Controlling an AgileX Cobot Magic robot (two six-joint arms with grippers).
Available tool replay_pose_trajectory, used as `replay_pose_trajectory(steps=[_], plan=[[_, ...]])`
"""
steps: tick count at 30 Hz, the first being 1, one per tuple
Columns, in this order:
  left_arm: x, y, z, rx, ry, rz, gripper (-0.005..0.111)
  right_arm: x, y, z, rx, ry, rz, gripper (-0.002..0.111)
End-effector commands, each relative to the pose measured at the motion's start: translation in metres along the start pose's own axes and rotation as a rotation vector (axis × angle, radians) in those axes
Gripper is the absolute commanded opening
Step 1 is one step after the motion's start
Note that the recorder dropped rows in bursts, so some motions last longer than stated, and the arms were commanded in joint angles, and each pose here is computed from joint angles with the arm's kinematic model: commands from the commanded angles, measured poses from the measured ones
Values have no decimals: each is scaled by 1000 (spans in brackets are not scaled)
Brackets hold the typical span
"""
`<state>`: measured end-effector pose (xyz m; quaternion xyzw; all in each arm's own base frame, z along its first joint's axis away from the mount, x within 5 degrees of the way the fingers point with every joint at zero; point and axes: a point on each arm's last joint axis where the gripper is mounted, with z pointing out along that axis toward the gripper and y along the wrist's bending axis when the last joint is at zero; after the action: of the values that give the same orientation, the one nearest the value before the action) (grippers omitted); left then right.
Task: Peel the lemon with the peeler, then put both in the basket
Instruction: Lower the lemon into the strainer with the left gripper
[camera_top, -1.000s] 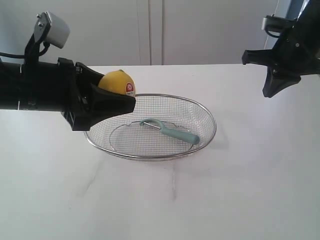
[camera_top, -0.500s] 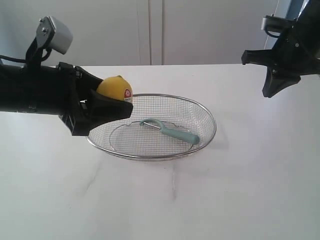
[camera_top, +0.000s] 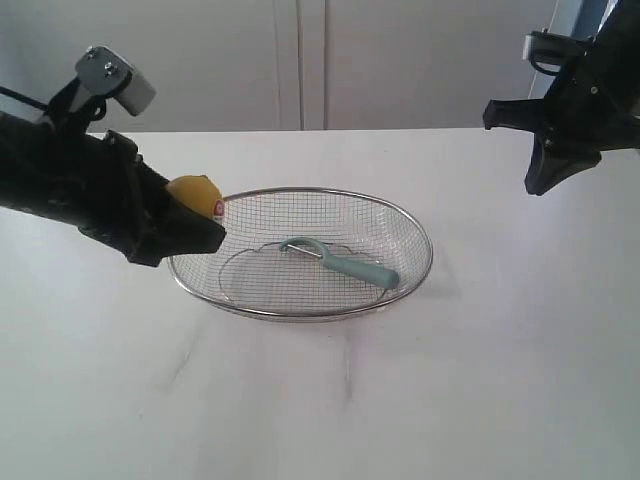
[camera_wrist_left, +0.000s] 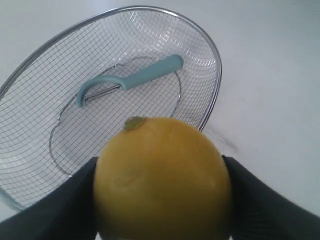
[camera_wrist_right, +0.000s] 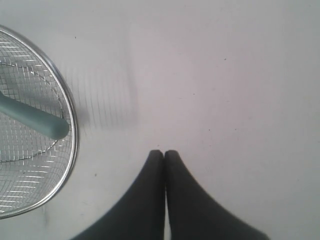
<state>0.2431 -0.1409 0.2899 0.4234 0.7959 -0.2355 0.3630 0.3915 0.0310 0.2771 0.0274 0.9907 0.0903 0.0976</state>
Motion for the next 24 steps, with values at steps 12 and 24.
replay_pose_trajectory(steps=[12,24], plan=[[-37,-8,35,-97,254,78,0,0,-2,-8,1,-20,11,0],[-59,14,83,-88,299,77,0,0,-2,-8,1,-20,11,0]])
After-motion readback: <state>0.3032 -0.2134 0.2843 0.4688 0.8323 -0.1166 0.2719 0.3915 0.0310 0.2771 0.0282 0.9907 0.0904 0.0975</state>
